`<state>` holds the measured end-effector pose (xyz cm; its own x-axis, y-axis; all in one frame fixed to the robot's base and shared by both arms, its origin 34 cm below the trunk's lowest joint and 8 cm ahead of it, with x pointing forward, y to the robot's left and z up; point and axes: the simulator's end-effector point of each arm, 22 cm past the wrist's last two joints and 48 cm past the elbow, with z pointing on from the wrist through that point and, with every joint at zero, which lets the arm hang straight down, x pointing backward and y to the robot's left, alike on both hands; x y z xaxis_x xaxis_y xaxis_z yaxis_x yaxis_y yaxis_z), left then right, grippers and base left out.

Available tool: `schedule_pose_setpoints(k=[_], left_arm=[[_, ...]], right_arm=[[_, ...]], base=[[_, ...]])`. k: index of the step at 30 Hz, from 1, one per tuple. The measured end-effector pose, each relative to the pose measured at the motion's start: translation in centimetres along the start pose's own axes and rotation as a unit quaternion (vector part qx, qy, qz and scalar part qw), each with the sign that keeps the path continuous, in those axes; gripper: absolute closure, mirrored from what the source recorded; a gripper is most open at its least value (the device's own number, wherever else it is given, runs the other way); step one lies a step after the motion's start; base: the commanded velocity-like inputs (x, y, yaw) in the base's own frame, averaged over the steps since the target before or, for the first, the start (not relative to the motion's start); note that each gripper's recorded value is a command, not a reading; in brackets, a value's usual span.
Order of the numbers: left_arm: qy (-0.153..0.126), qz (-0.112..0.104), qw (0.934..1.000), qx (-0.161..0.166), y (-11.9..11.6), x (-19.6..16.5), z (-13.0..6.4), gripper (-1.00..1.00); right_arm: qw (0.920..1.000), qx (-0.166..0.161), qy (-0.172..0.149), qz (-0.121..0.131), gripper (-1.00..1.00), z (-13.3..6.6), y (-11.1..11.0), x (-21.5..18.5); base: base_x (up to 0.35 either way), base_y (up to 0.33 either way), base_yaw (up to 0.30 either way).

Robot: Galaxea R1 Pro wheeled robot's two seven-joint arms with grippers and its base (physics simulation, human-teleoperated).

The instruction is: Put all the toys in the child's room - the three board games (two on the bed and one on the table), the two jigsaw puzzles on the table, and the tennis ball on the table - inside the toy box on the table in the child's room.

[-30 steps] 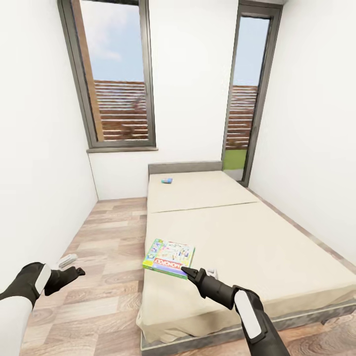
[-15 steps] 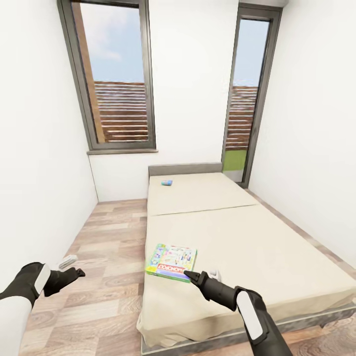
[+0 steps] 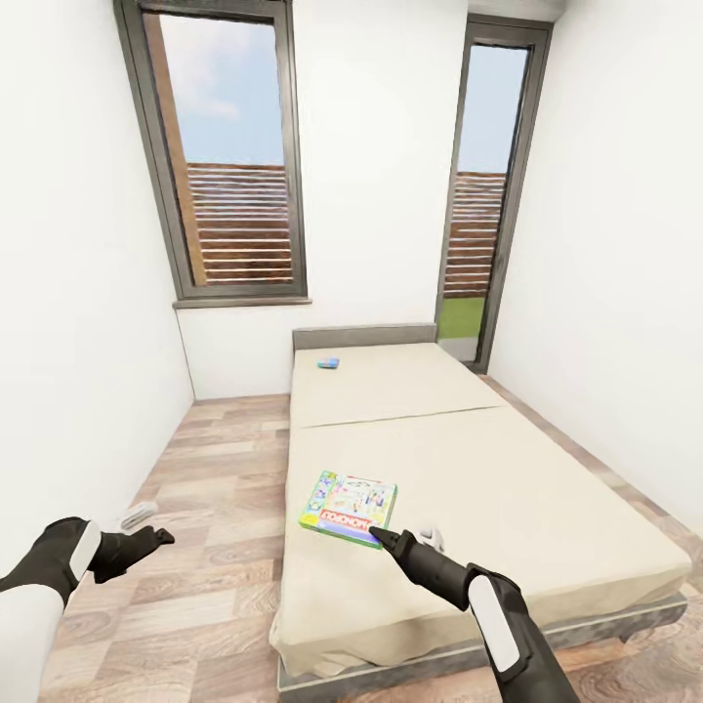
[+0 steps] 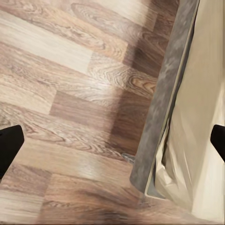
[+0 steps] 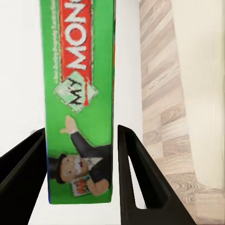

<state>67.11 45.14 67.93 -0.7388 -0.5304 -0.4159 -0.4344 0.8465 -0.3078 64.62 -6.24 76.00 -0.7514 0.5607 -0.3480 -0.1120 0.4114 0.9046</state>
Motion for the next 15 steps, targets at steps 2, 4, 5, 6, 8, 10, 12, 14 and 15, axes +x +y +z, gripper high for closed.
schedule_pose_setpoints(k=[2, 4, 5, 6, 8, 10, 12, 14, 15], left_arm=[[0.0, 0.001, 1.0, 0.0, -0.2, -0.2, -0.3, -1.0], [0.0, 0.001, 1.0, -0.001, -0.3, -0.4, -0.6, -1.0], [-0.001, 0.001, 1.0, -0.001, -0.3, -0.5, -0.8, -1.0], [-0.001, 0.001, 1.0, -0.001, -0.4, -0.6, -0.9, -1.0], [-0.002, 0.002, 1.0, -0.001, -0.5, -0.8, -1.3, -1.0], [-0.002, 0.002, 1.0, -0.001, -0.7, -1.0, -1.6, -1.0], [-0.002, 0.002, 1.0, -0.001, -0.8, -1.2, -1.8, -1.0], [-0.001, 0.002, 1.0, -0.001, -1.0, -1.3, -2.1, -1.0], [-0.001, 0.002, 1.0, -0.001, -1.1, -1.4, -2.2, -1.0]], right_arm=[[1.0, 0.002, 0.0, -0.001, 1.0, -0.1, 0.2, -0.2], [1.0, 0.004, -0.001, -0.002, 1.0, -0.1, 0.5, -0.3], [1.0, 0.004, -0.001, -0.002, 1.0, -0.2, 0.6, -0.4], [1.0, 0.004, -0.001, -0.001, 1.0, -0.3, 0.7, -0.5], [1.0, 0.005, -0.002, -0.002, 1.0, -0.5, 1.0, -0.8], [1.0, 0.005, -0.002, -0.003, 1.0, -0.6, 1.2, -1.0], [1.0, 0.006, -0.002, -0.003, 1.0, -0.7, 1.5, -1.1], [1.0, 0.007, -0.002, -0.003, 1.0, -0.7, 1.8, -1.3], [1.0, 0.007, -0.002, -0.003, 1.0, -0.8, 1.9, -1.3]], base=[[-0.278, -0.129, 0.0], [-0.155, -0.104, 0.0], [-0.097, -0.068, 0.0], [-0.062, -0.044, 0.0], [-0.036, -0.025, 0.0], [-0.07, -0.023, 0.0], [-0.194, -0.066, 0.0], [-0.251, -0.139, 0.0], [-0.261, -0.166, 0.008]])
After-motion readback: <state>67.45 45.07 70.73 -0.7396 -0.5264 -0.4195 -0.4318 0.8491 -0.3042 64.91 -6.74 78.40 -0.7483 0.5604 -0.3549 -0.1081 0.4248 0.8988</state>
